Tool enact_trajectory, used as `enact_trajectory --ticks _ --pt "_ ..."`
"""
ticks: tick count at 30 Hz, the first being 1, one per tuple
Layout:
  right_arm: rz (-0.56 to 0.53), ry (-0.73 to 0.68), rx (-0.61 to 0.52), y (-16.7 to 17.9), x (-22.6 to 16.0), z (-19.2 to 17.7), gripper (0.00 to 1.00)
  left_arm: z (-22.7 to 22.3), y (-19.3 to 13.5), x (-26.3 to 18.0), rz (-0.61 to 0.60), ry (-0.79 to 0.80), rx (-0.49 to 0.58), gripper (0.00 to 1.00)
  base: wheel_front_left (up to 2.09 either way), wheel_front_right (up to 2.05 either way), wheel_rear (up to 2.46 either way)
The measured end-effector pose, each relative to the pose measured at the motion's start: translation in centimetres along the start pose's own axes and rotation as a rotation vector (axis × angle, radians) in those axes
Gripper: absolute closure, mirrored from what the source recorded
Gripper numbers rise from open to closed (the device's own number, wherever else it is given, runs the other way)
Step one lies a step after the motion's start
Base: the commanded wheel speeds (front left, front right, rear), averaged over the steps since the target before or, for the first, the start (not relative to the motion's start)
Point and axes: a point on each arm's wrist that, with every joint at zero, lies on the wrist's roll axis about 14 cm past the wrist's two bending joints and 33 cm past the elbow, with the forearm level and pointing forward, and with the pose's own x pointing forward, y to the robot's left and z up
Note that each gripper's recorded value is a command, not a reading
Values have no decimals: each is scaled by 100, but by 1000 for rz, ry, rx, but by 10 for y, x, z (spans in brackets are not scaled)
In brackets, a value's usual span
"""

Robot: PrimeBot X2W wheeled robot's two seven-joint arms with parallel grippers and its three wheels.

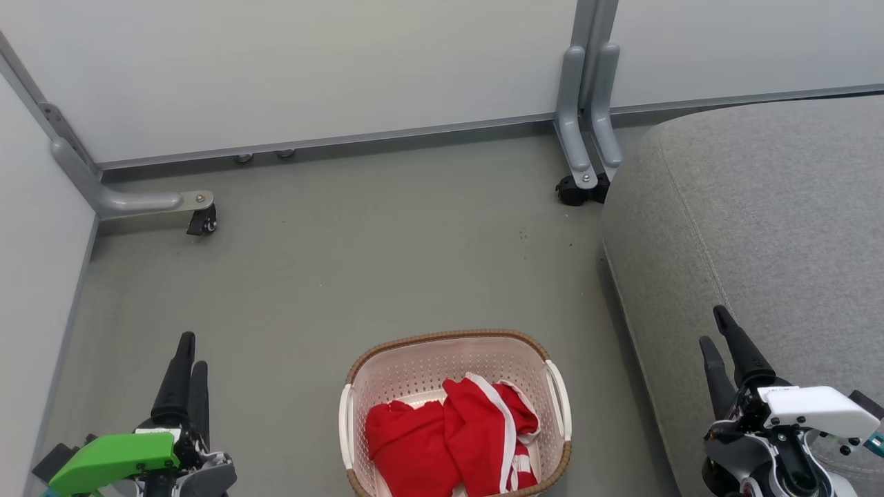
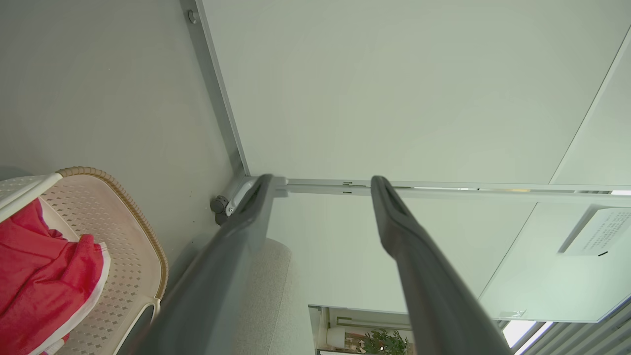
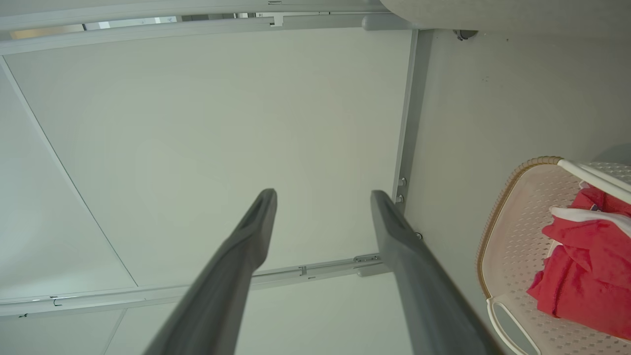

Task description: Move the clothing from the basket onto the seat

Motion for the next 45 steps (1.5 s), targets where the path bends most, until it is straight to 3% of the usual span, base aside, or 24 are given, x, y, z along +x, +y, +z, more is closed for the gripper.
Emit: enact_trajectory --ticks 10,19,35,45 --pt "21 -48 -76 8 -3 8 0 3 -3 -1 -9 -33 45 0 0 0 0" --pt "37 -98 -242 16 -3 20 0 16 -9 -2 -23 -91 118 0 0 0 0" --pt "155 -110 -704 58 1 8 0 31 -29 -2 -67 -169 281 0 0 0 0" --pt "221 -129 -931 78 1 1 0 30 -50 -2 -102 -201 438 0 0 0 0"
